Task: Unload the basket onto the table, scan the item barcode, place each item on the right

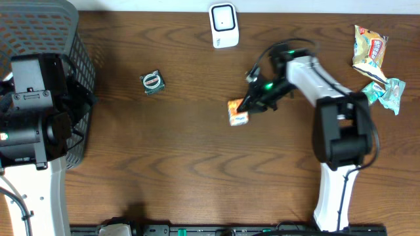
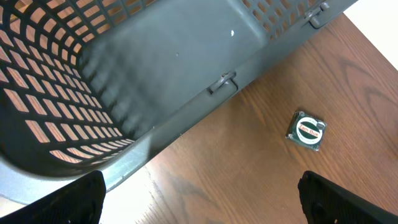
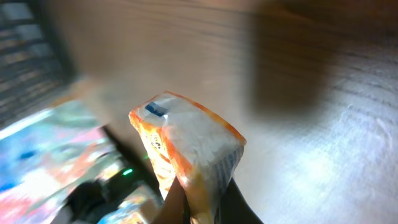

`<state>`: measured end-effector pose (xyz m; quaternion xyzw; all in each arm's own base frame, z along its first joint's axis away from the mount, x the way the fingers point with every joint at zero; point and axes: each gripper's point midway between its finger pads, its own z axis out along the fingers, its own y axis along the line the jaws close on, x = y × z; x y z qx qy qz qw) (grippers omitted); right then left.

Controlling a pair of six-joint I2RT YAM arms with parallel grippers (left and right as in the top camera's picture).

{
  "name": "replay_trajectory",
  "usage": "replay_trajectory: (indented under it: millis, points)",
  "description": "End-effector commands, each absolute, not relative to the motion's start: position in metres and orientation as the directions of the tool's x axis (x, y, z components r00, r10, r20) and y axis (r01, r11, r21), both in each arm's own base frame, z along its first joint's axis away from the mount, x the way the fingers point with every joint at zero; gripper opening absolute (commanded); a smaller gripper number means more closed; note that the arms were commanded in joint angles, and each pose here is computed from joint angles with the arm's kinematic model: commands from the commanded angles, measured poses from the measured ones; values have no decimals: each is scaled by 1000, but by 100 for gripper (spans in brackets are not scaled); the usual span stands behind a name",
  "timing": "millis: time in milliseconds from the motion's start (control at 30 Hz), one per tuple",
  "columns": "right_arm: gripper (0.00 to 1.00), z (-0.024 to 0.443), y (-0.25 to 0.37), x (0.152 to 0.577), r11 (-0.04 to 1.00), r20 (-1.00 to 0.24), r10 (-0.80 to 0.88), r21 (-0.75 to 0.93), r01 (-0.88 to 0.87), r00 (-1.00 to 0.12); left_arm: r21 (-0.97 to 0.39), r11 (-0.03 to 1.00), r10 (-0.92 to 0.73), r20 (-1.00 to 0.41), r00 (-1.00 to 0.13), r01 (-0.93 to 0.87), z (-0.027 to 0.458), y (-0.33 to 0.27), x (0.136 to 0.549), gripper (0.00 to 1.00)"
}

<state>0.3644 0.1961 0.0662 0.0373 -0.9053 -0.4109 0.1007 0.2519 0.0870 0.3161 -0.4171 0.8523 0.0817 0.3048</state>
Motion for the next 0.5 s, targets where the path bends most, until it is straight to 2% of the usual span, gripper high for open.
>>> replay_trajectory:
  millis: [0, 33, 67, 167, 233, 367, 467]
  points:
    - [1, 140, 203, 374, 393, -98, -195, 904, -169, -976, -112, 621, -671, -586, -454, -776, 314, 90, 250, 97]
    - [1, 152, 202, 373, 330, -145, -194, 922, -204, -970, -112, 621, -671, -586, -454, -776, 314, 90, 250, 98]
    - [1, 155, 201, 372, 313, -161, -197, 925, -218, -967, -112, 621, -672, -586, -453, -776, 314, 90, 250, 98]
    - [1, 147, 198, 370, 351, -167, -217, 906, -236, -962, -112, 621, -671, -586, -454, -776, 314, 90, 250, 98]
    - [1, 128, 189, 368, 464, -134, -245, 853, -238, -960, -112, 621, -671, -586, -454, -776, 314, 90, 250, 98]
    - [1, 80, 163, 363, 723, 11, -234, 670, -167, -972, -112, 621, -672, -586, -454, -775, 314, 90, 250, 98]
    - [1, 57, 156, 359, 809, 66, -199, 575, -126, -978, -112, 621, -671, -586, -454, -776, 314, 90, 250, 97]
